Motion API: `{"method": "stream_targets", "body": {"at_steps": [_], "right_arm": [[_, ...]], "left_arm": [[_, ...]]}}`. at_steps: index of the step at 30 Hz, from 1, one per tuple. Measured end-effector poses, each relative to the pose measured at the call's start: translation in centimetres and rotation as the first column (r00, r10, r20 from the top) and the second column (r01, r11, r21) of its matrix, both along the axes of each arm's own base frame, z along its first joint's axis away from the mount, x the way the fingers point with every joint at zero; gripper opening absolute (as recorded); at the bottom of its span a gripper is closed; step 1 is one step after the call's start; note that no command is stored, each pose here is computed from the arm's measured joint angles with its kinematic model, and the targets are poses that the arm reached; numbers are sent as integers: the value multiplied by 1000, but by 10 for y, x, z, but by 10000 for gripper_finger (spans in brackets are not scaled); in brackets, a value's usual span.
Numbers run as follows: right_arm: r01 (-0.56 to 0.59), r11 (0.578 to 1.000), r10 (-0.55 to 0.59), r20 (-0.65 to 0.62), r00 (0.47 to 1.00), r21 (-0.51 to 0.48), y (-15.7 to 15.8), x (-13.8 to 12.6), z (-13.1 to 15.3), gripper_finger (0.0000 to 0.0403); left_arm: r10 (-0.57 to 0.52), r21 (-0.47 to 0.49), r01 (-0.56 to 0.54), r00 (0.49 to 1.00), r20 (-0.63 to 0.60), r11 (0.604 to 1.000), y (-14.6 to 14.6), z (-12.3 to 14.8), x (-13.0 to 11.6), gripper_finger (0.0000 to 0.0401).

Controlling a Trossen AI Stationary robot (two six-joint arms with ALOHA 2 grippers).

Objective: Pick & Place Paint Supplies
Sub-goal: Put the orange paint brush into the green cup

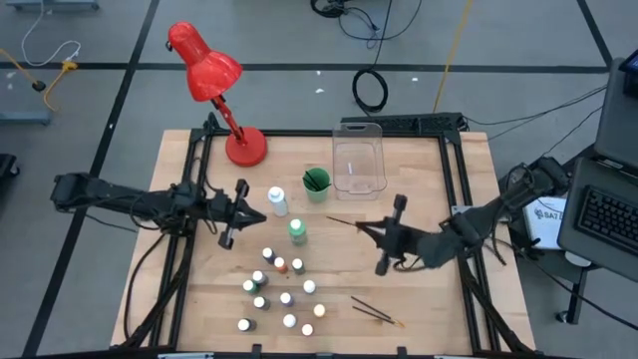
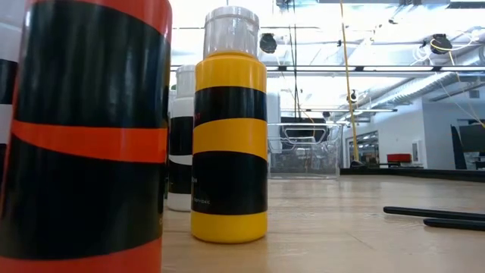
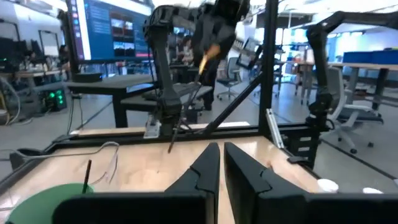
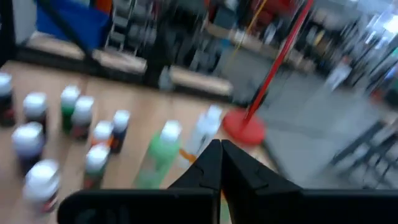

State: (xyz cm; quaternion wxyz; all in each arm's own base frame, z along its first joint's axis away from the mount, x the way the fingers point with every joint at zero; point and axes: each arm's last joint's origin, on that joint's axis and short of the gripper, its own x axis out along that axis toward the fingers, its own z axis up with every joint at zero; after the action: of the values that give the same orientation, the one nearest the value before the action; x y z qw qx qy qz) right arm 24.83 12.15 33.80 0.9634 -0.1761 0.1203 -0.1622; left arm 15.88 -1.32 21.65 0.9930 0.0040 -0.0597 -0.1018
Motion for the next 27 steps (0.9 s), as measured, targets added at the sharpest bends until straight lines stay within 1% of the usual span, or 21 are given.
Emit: {"method": "stream_targets", "body": {"at_steps": [3,5,7,9,12,14,16,17,20,22,24,27], "right_arm": [[8,996,3,121,993,-86,-5,6,19,0],[8,990,20,194,981,-143,-8,7,32,0],[15,982,33,249,968,-189,-8,6,41,0],[6,975,59,283,957,-224,-8,6,47,0],[-40,967,117,301,946,-250,-7,5,49,0],[-81,962,162,305,938,-261,-5,6,49,0],[-121,955,206,308,929,-273,-3,9,47,0],[-135,950,222,306,926,-282,-1,10,46,0],[-120,941,225,321,920,-315,1,15,45,0],[-111,937,225,328,918,-332,2,15,46,0],[-111,939,223,331,917,-324,2,14,46,0],[-126,937,229,298,927,-326,2,15,41,0]], "left_arm": [[-7,13,7,1000,-1,1000,-6,7,14,47],[-13,48,14,1000,-22,999,-10,6,25,71],[-11,79,13,999,-30,997,-13,6,36,105],[0,115,1,1000,-3,993,-16,8,48,145],[9,147,-19,998,67,989,-20,11,65,207],[10,146,-28,992,122,989,-21,15,78,242],[2,138,-26,985,173,990,-23,20,90,267],[-10,136,-14,985,174,991,-25,22,97,276],[-28,112,13,990,139,994,-27,21,118,288],[-34,90,22,991,129,996,-29,21,129,287],[-48,92,36,990,130,995,-30,22,137,282],[-52,82,39,985,165,996,-31,28,144,273]]}}
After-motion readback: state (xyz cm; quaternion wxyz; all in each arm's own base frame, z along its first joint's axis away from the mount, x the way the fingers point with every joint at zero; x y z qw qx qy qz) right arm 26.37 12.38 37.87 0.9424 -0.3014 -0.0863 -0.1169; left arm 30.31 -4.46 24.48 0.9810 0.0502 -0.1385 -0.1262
